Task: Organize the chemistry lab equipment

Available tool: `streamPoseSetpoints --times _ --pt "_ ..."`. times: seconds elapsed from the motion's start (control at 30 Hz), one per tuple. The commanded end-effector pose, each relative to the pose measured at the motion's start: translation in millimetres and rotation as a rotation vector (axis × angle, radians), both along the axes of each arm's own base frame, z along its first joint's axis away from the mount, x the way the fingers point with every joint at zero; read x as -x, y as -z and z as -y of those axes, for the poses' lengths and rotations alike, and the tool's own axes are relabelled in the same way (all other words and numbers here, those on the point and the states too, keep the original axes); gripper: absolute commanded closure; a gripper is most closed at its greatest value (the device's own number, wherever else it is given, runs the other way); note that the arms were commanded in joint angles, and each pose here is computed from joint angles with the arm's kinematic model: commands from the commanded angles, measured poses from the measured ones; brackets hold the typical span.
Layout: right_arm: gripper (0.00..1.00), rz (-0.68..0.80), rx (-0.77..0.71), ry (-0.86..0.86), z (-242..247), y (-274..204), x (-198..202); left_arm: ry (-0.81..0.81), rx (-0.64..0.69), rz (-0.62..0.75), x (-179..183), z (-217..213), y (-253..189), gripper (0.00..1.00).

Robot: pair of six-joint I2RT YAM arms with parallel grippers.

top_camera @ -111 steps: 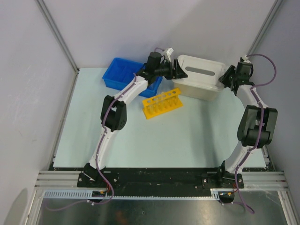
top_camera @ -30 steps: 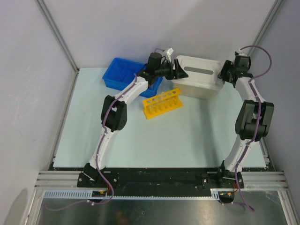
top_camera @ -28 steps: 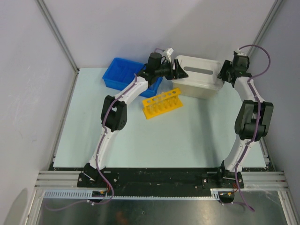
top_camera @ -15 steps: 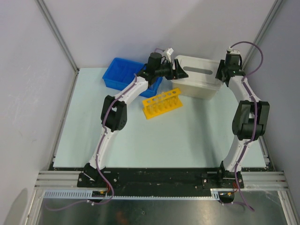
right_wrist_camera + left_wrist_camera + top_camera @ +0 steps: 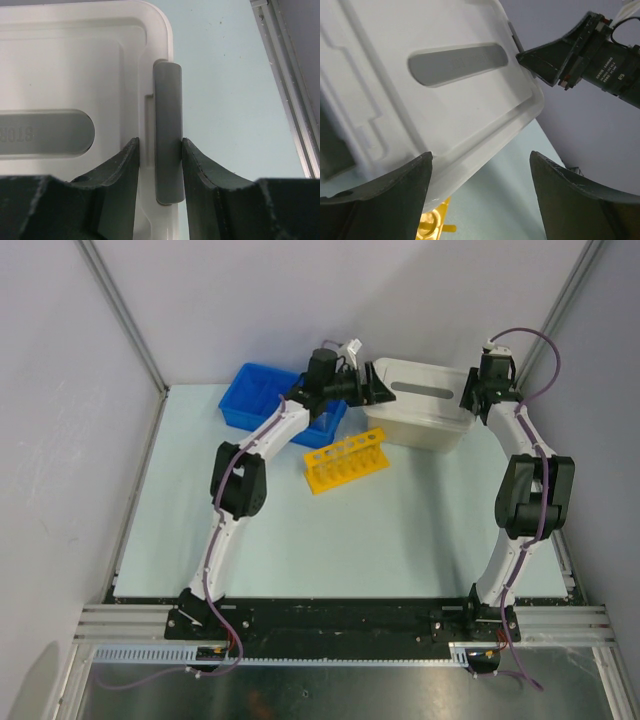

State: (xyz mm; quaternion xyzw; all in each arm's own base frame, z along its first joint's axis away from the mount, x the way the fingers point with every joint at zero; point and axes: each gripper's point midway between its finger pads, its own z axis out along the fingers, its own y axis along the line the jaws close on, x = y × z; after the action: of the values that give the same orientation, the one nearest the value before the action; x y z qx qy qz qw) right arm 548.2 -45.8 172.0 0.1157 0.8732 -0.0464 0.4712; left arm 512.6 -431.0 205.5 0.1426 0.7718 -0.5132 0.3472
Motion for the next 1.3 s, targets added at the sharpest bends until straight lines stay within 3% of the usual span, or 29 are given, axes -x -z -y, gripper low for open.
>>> streamPoseSetpoints --times 0.0,0.23,0.5,0.93,1.27 --pt "0.9 -0.128 -0.049 -0.073 -21.0 33.8 16.0 -0.087 0.021 0.053 -23.6 -42.3 -40.9 0.15" --pt "0.9 -0.133 -0.062 -0.076 -20.7 37.8 16.1 -0.146 0.013 0.086 -45.5 -71.6 -46.6 0.13" --pt "0.9 -0.128 -0.062 -0.082 -19.3 36.5 15.7 -0.182 -0.016 0.069 -66.7 -82.3 -15.5 0.1" --pt "0.9 -0.129 -0.072 -0.085 -19.2 38.5 15.9 -0.163 0.036 -0.012 -74.2 -56.5 17.4 0.1" --pt "0.9 -0.123 -0.091 -0.089 -19.6 39.7 13.8 -0.096 0.102 -0.009 -59.6 -22.2 22.8 0.1"
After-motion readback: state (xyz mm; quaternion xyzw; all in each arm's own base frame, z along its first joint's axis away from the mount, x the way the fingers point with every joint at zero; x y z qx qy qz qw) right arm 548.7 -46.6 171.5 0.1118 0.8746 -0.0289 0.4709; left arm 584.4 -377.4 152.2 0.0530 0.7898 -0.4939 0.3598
